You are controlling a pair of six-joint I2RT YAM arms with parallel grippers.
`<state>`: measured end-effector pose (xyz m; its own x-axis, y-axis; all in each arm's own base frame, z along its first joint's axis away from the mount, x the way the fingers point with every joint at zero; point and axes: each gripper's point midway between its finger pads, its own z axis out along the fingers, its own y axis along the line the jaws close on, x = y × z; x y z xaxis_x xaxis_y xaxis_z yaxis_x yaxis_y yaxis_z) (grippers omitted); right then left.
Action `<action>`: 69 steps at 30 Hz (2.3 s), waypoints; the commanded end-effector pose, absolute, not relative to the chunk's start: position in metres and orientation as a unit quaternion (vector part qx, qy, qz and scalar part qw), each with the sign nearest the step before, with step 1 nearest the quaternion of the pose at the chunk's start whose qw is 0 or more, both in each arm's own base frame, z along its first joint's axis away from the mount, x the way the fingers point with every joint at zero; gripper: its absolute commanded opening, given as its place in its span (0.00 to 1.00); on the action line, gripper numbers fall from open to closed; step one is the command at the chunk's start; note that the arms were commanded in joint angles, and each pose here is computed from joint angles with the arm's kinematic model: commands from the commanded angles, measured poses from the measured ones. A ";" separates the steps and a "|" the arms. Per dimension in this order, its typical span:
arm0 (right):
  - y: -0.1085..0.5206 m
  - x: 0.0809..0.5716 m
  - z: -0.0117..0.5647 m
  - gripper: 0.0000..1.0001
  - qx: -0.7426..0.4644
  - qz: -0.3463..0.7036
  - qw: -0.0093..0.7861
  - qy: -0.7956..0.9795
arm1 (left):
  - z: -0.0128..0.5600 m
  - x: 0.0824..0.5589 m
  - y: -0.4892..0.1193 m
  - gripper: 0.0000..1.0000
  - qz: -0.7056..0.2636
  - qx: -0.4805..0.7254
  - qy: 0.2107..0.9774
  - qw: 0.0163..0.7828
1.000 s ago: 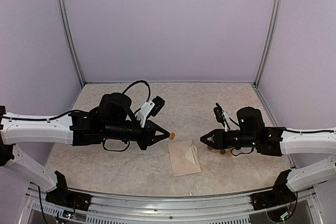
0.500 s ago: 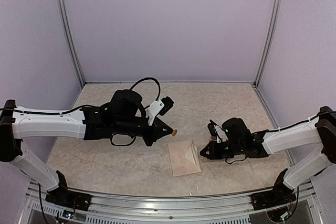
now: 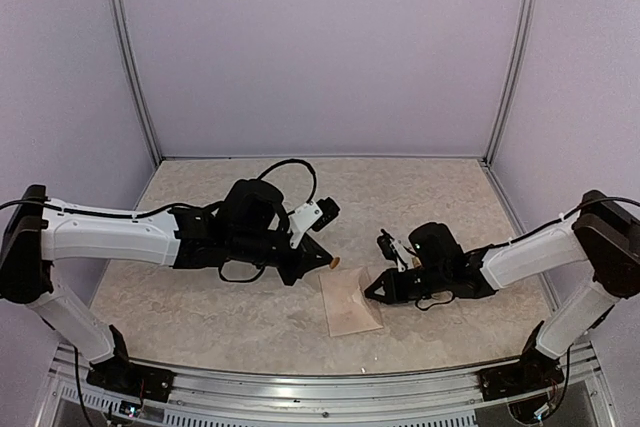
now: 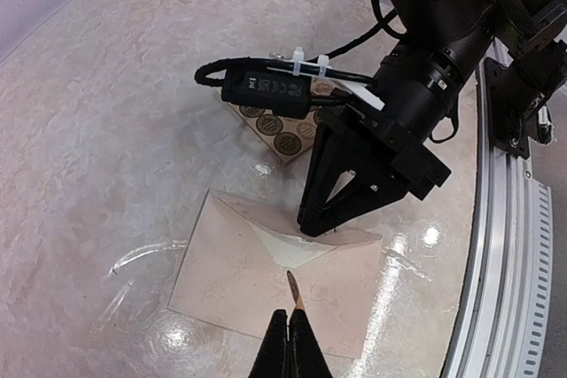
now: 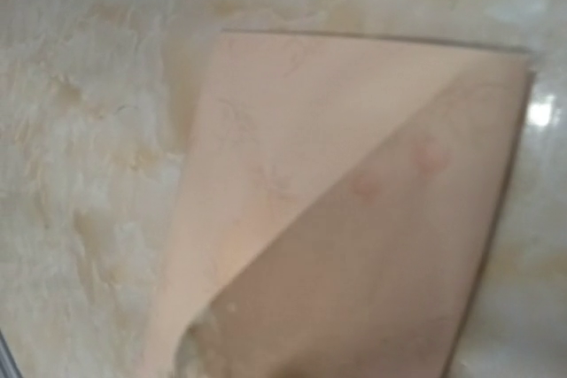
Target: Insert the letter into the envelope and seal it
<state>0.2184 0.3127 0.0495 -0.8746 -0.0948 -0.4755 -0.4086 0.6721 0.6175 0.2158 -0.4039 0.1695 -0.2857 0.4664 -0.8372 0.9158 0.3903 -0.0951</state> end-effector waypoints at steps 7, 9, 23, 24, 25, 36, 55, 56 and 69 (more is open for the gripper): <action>0.329 0.212 0.035 0.07 -0.158 0.395 0.182 0.886 | 0.157 0.229 -0.416 0.00 -0.274 0.475 0.742 0.386; 0.329 0.211 0.030 0.07 -0.157 0.392 0.175 0.889 | 0.148 0.231 -0.418 0.00 -0.260 0.480 0.746 0.383; 0.321 0.207 0.015 0.07 -0.149 0.375 0.162 0.900 | 0.084 0.230 -0.440 0.00 -0.193 0.518 0.758 0.346; 0.321 0.206 0.015 0.07 -0.148 0.375 0.161 0.901 | 0.079 0.229 -0.439 0.00 -0.189 0.521 0.759 0.341; 0.321 0.206 0.014 0.07 -0.148 0.374 0.161 0.901 | 0.076 0.227 -0.439 0.00 -0.187 0.523 0.760 0.338; 0.322 0.206 0.014 0.07 -0.150 0.376 0.159 0.900 | 0.046 0.224 -0.435 0.00 -0.152 0.538 0.765 0.320; 0.323 0.206 0.012 0.08 -0.154 0.376 0.157 0.900 | 0.030 0.219 -0.438 0.00 -0.147 0.546 0.767 0.303; 0.323 0.206 0.012 0.08 -0.154 0.376 0.157 0.900 | 0.030 0.219 -0.439 0.00 -0.148 0.546 0.767 0.302; 0.326 0.205 0.019 0.08 -0.153 0.389 0.158 0.895 | 0.012 0.219 -0.437 0.00 -0.139 0.546 0.779 0.276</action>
<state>0.2116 0.3242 0.0227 -0.8964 -0.1349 -0.4223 -0.4008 0.6535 0.6420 0.2212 -0.4377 0.0198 -0.2385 0.7571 -0.6082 0.9241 0.3695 0.0976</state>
